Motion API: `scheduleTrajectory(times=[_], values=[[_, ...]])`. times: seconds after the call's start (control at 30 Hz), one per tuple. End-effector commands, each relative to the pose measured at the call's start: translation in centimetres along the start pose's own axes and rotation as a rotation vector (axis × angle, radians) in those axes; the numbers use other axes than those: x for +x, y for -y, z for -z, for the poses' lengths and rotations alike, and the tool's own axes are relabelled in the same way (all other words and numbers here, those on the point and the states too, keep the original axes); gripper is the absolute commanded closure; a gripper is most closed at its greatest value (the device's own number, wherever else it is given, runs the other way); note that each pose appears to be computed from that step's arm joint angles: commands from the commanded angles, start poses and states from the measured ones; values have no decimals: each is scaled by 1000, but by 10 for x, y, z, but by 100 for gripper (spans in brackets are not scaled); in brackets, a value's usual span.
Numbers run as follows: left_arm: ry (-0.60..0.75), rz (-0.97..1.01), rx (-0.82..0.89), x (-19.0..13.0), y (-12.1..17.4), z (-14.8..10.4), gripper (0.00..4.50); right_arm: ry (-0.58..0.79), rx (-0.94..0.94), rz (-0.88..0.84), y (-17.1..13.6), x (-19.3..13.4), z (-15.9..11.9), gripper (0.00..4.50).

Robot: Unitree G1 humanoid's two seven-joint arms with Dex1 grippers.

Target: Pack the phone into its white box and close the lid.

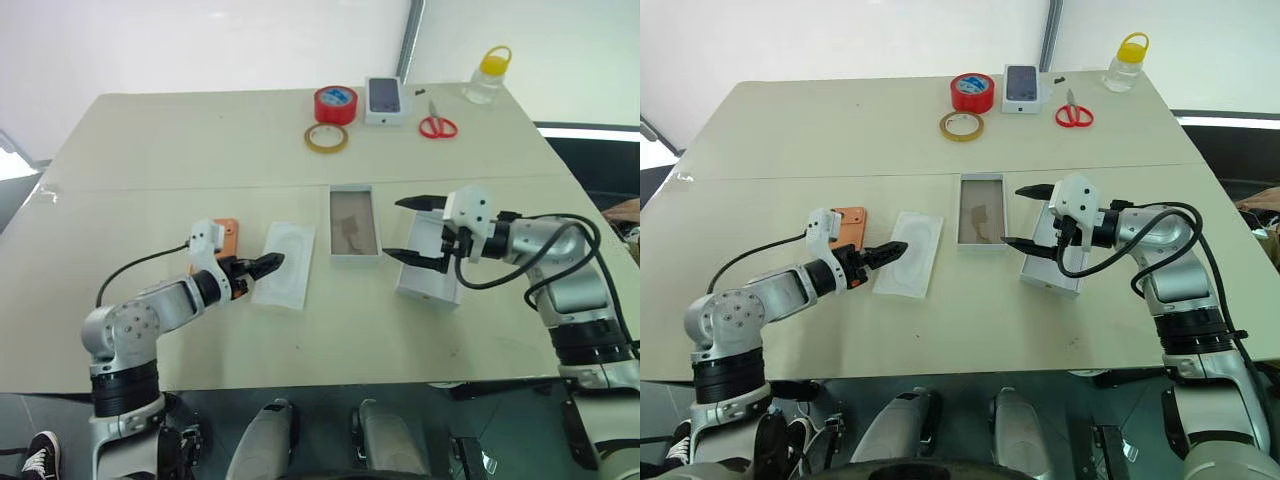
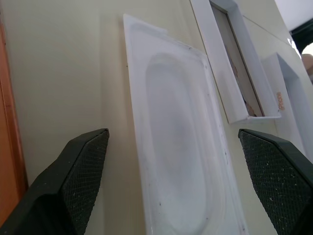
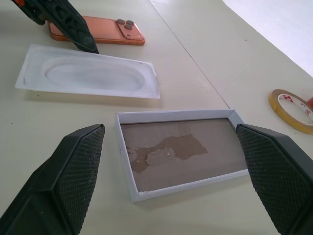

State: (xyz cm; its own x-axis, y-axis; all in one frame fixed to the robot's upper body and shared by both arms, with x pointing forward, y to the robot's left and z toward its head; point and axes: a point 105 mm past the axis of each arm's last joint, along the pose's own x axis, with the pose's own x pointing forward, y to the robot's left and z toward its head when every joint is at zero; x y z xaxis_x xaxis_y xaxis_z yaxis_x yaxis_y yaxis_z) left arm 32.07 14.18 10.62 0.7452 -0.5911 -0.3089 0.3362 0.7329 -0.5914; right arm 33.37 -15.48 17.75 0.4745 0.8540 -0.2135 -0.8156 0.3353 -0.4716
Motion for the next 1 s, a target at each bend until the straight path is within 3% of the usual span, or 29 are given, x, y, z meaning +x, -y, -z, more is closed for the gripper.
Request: scheduleTrajectory(times=[0.03,0.17,0.2,0.27,0.37,0.73,0.83,0.9,1.0], values=[[-5,37,-37,4,6,2,6,32,-41,19,3,0,-10,1],[-13,39,-43,8,7,6,6,36,-45,30,4,0,-12,1],[-12,38,-58,8,6,6,28,36,-47,32,4,0,-12,0],[-18,27,-62,10,4,9,92,38,-48,34,5,0,-13,0],[-23,18,-59,10,3,10,239,41,-52,36,5,0,-14,0],[-28,4,-68,11,-1,13,239,51,-59,44,5,4,-16,0],[-30,-3,-76,10,-2,15,329,50,-65,46,6,4,-17,0],[-26,-7,-90,9,-4,16,427,51,-65,46,5,4,-17,0],[1,-4,-124,8,-5,13,445,44,-41,33,1,7,-12,0]])
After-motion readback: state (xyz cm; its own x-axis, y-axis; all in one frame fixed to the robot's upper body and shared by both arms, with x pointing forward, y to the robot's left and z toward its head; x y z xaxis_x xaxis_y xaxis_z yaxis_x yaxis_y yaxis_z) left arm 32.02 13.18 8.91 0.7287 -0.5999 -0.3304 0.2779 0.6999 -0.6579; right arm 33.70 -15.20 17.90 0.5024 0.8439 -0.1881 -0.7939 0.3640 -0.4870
